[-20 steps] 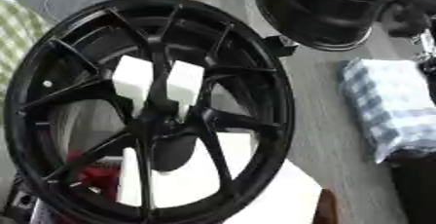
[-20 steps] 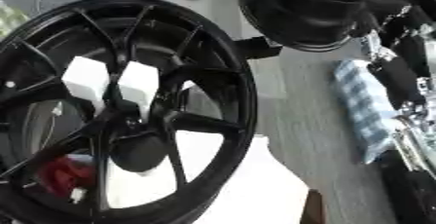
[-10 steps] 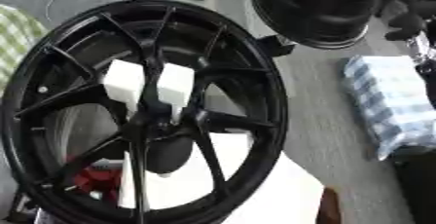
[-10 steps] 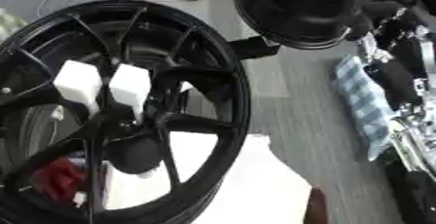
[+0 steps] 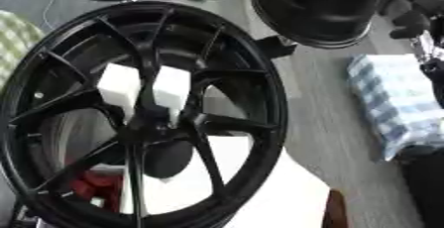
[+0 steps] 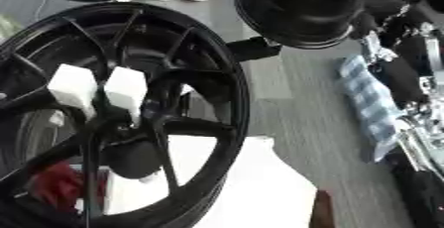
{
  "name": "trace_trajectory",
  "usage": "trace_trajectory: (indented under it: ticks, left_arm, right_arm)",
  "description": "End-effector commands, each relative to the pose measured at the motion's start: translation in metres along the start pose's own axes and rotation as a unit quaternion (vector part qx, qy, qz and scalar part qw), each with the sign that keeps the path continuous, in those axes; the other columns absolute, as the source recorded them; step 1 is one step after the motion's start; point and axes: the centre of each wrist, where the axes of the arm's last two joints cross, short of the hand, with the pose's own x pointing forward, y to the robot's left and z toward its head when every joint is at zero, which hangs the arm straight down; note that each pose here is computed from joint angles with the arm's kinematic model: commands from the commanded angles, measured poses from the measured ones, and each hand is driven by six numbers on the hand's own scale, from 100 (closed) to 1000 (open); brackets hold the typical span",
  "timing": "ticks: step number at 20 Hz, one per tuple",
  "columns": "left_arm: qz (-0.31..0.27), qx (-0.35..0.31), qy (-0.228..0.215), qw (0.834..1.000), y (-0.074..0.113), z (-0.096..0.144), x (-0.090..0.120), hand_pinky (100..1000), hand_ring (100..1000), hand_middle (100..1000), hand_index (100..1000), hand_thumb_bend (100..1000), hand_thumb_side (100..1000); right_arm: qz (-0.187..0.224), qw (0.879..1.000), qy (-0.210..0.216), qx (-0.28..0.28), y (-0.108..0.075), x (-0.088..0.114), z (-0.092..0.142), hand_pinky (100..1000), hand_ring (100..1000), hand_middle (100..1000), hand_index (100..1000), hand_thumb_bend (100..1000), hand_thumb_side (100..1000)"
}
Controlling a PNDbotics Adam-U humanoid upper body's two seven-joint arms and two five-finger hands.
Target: Pull the pin out of the wheel hub.
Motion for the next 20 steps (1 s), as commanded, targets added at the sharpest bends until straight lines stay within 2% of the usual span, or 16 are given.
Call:
trace_trajectory:
  ticks: [1,7,16,17,18,20]
  left_arm:
    - [-0.045,-0.09,-0.013,0.995,0.016,-0.002,0.003,846,775,737,859,100,669]
    - [-0.065,-0.145,-0.041,0.986,0.026,-0.013,0.006,847,778,740,858,100,692]
    - [-0.062,-0.129,-0.084,0.986,0.058,-0.033,0.012,851,770,729,855,100,682]
    - [-0.061,-0.126,-0.089,0.986,0.062,-0.035,0.013,853,768,726,855,100,720]
    - [-0.058,-0.125,-0.095,0.986,0.065,-0.037,0.013,854,767,725,855,100,695]
    - [-0.054,-0.128,-0.103,0.985,0.07,-0.041,0.015,854,770,729,856,100,704]
  right_arm:
    - [0.015,1.0,-0.016,0.016,-0.004,0.009,-0.007,634,681,585,691,252,333]
    - [0.017,0.999,-0.016,0.024,-0.004,0.01,-0.007,635,681,585,691,251,333]
    - [0.017,0.999,-0.014,0.034,-0.003,0.01,-0.008,635,681,585,690,251,334]
    - [0.017,0.999,-0.014,0.035,-0.003,0.01,-0.008,635,681,585,690,251,334]
    - [0.017,0.999,-0.014,0.035,-0.003,0.01,-0.008,635,681,585,690,251,334]
    - [0.016,0.999,-0.013,0.035,-0.003,0.01,-0.008,635,681,585,690,251,335]
